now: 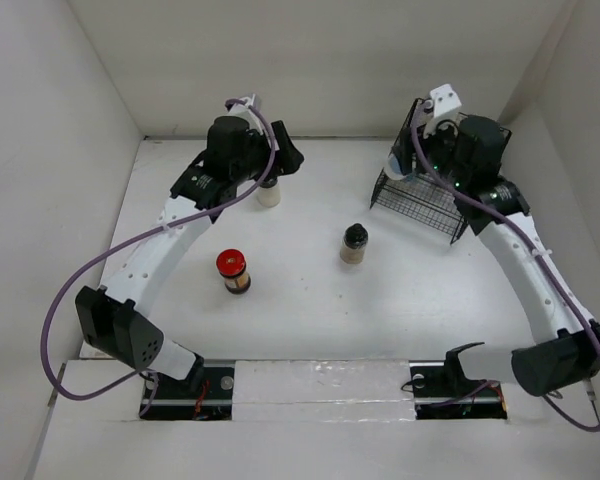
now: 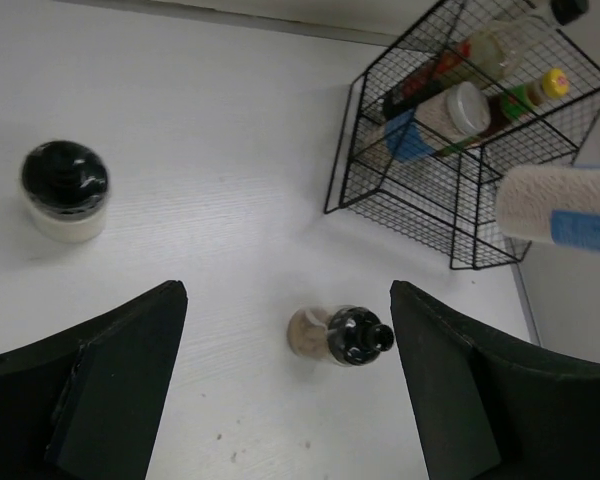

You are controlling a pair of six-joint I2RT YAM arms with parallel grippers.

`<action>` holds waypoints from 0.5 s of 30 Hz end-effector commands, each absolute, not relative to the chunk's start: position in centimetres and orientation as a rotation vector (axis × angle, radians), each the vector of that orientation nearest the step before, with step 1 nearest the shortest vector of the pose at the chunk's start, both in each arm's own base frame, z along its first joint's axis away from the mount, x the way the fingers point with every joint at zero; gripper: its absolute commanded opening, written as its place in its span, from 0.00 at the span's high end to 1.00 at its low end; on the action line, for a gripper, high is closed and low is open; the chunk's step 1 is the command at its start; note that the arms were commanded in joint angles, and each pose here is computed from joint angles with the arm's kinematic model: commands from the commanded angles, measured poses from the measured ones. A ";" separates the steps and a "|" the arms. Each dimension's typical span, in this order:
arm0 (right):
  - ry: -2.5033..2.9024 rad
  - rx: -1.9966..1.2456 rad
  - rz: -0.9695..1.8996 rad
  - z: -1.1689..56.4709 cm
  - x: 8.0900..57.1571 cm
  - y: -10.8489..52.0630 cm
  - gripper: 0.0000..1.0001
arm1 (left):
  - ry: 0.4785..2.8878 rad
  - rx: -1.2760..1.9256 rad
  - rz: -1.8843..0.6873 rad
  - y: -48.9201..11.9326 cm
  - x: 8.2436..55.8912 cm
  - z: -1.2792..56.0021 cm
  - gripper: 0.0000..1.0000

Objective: Organize the condiment bottles

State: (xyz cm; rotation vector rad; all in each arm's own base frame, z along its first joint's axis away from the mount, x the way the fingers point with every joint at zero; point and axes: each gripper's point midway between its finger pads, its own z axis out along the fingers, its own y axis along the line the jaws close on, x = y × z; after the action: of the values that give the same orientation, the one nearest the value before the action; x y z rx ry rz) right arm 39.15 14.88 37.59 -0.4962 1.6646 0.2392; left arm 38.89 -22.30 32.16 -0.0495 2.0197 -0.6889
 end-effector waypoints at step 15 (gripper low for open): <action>1.690 -0.083 -0.001 38.7 50.8 -3.0 0.66 | 1.990 0.083 -0.905 -28.3 36.7 31.8 0.22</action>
State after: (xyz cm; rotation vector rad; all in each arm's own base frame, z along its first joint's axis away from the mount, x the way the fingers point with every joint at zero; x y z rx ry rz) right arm 49.32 -3.51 30.23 -0.0634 1.9465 -0.0095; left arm 36.80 -27.92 30.72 0.0751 2.0403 -0.8600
